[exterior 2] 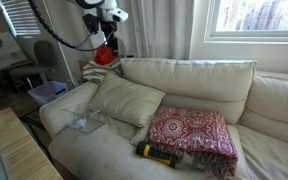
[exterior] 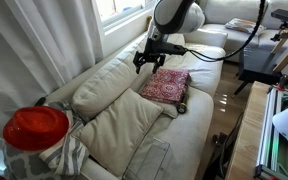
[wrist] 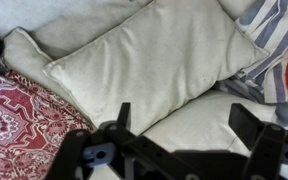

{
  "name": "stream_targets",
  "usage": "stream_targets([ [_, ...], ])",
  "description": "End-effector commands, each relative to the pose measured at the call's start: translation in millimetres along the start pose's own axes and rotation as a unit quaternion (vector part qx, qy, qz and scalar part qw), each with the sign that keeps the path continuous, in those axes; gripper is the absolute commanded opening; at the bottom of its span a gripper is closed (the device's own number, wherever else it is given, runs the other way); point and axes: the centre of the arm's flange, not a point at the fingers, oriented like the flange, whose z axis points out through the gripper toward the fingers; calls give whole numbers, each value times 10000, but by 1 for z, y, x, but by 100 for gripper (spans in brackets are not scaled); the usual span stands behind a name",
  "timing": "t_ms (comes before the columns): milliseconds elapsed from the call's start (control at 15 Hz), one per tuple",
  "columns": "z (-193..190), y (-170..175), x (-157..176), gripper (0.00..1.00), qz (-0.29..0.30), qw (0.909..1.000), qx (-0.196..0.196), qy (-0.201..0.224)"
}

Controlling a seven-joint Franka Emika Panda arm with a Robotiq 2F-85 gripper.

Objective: Pick up the white pillow from the red patterned blanket and put it on the left side of the couch

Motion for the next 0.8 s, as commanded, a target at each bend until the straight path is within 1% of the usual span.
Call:
stream_targets([
  [0,-37,-25,-46,100,-956,9951,-232,129],
  [200,-51,-50,-70,100,-1698,9847,-369,163],
  [333,-58,-63,-84,100,-1998,9787,-415,218],
  [400,-60,-69,-88,100,-2065,9772,-425,259],
  [467,-50,-72,-74,100,-1823,9826,-272,251],
  [600,-56,-78,-82,100,-1965,9797,-284,291],
  [733,-57,-78,-82,100,-1980,9793,-289,303],
])
